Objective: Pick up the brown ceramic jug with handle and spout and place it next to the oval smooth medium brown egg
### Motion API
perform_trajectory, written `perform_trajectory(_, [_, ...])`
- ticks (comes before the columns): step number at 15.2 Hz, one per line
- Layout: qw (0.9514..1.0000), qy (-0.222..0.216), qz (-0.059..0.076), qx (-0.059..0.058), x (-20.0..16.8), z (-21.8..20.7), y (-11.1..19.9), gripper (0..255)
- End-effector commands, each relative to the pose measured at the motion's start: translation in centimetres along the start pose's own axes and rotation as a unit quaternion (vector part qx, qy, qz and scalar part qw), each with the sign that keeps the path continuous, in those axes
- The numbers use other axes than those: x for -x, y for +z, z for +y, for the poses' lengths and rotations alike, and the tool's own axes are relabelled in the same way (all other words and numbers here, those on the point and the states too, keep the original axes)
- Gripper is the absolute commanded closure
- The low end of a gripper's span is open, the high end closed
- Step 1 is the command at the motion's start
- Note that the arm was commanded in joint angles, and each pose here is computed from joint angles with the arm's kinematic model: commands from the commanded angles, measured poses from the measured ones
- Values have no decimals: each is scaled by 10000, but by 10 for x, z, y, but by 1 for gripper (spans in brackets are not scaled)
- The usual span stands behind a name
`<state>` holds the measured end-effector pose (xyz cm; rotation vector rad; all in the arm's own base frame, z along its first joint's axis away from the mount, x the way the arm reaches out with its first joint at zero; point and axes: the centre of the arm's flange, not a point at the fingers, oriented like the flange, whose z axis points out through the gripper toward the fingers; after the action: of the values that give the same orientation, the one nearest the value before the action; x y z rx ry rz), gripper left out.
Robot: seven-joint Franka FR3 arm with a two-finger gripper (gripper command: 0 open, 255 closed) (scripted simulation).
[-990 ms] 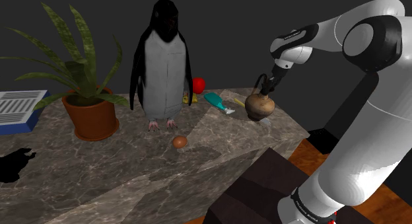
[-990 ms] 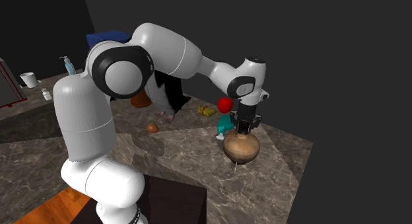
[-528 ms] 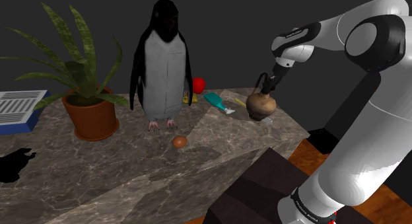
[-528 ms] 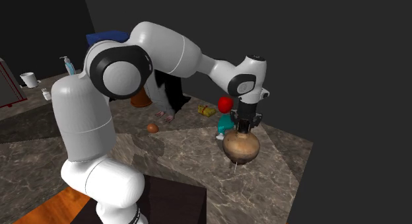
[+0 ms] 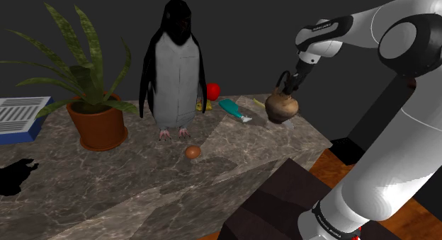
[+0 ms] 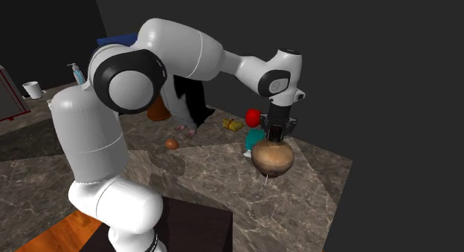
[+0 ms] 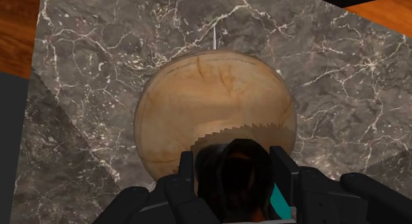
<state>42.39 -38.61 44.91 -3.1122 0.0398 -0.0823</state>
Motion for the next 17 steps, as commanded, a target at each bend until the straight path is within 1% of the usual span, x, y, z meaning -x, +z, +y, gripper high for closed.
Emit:
perform_trajectory(1, [10000, 0, 16, 9, -2, 1, -13, 255])
perform_trajectory(14, [10000, 0, 16, 9, -5, -1, -80, 255])
perform_trajectory(17, [10000, 0, 16, 9, -10, -36, -97, 255])
